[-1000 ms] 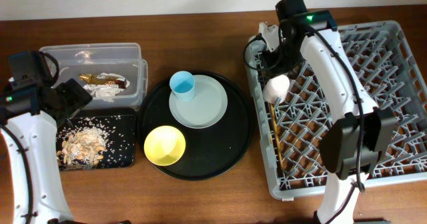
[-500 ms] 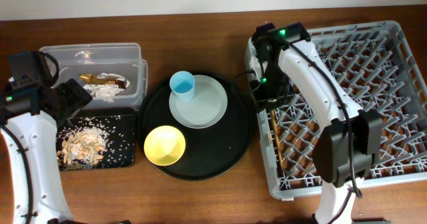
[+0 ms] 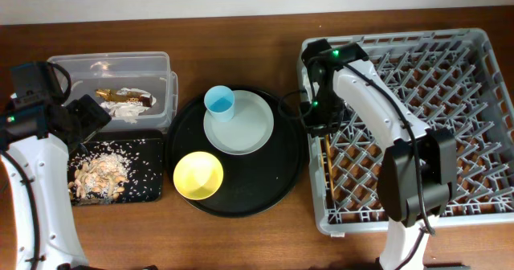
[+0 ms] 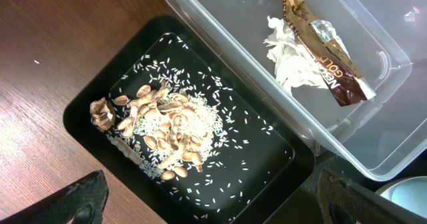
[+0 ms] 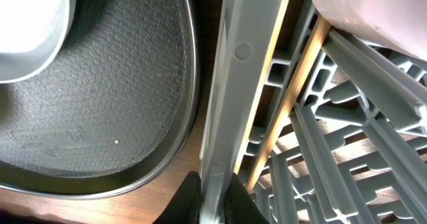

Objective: Sort waste into correct bins and load items into the dishwasher rack

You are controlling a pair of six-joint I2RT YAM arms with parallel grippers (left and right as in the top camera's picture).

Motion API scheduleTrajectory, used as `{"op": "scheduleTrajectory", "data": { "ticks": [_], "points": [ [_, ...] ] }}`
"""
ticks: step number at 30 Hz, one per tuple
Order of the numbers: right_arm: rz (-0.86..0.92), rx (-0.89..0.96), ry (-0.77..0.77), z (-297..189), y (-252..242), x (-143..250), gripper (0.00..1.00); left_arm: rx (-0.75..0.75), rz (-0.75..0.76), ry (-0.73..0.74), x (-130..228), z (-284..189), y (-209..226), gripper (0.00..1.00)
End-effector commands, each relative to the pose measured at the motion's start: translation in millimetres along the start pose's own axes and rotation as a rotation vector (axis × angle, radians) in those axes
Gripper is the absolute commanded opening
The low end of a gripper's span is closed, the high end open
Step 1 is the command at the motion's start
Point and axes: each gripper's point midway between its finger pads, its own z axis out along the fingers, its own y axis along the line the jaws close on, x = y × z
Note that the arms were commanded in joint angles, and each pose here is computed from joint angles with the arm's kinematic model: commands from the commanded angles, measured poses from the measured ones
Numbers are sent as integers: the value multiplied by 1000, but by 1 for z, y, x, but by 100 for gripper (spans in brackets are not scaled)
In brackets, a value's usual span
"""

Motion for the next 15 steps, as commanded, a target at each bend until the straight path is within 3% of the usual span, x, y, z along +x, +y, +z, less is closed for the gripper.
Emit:
{"op": "scheduleTrajectory", "data": {
  "ticks": [1,15],
  "points": [
    [-47,-23,-82,-5,8,-16,10,0,-7,-9,-3,-3,2,99],
    [-92,10,-55,-3,16,-7,9,0,-7,-9,-3,-3,2,99]
  ]
}}
